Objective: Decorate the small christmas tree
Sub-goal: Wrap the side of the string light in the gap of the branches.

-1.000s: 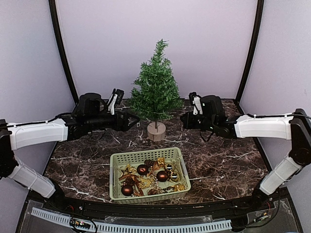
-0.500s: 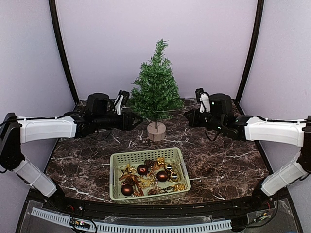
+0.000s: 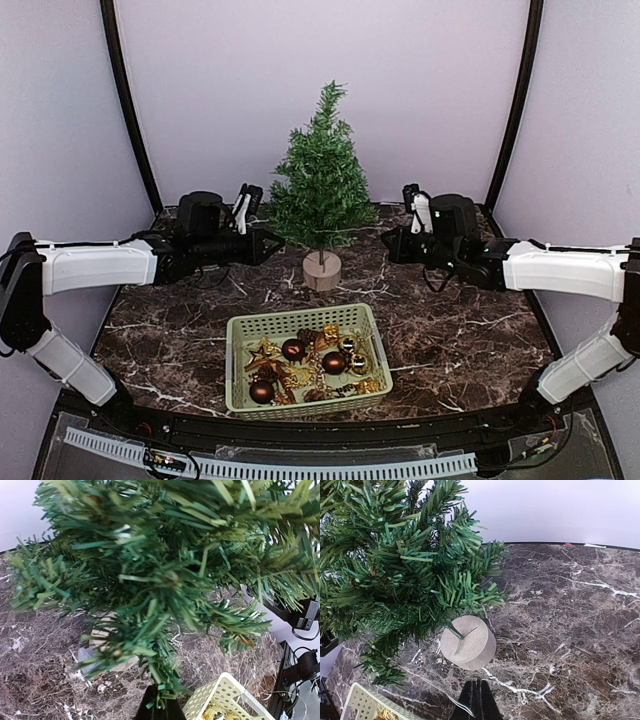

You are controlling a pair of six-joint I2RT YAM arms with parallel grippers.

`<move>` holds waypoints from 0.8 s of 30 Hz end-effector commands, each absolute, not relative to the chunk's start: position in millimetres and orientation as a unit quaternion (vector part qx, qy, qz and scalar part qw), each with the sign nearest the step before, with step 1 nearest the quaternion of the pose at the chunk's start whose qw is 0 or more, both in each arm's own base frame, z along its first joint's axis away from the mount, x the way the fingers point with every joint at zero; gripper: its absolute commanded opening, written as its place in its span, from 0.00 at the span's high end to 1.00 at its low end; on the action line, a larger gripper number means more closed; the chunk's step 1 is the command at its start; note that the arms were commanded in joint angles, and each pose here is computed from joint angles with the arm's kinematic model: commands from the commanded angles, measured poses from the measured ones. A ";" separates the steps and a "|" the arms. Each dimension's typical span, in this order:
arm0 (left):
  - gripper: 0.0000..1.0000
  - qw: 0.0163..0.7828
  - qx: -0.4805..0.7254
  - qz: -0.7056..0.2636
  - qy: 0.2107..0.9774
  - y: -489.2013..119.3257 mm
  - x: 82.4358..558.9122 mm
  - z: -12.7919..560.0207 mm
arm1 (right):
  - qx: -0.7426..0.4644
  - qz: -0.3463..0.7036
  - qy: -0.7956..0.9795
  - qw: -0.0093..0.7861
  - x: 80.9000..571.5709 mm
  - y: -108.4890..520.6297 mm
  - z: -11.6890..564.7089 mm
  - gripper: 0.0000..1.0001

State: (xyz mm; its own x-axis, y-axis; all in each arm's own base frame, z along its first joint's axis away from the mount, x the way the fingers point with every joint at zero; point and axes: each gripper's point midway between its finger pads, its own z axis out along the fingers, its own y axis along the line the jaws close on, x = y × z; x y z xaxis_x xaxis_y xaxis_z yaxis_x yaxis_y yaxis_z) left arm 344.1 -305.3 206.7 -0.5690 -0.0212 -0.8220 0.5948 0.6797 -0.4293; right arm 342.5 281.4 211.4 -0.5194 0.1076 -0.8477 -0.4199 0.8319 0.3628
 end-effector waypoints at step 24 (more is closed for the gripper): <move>1.00 0.474 0.134 -0.370 0.788 -251.7 397.9 219.9 | -0.135 0.239 0.805 0.526 344.6 295.3 252.3 1.00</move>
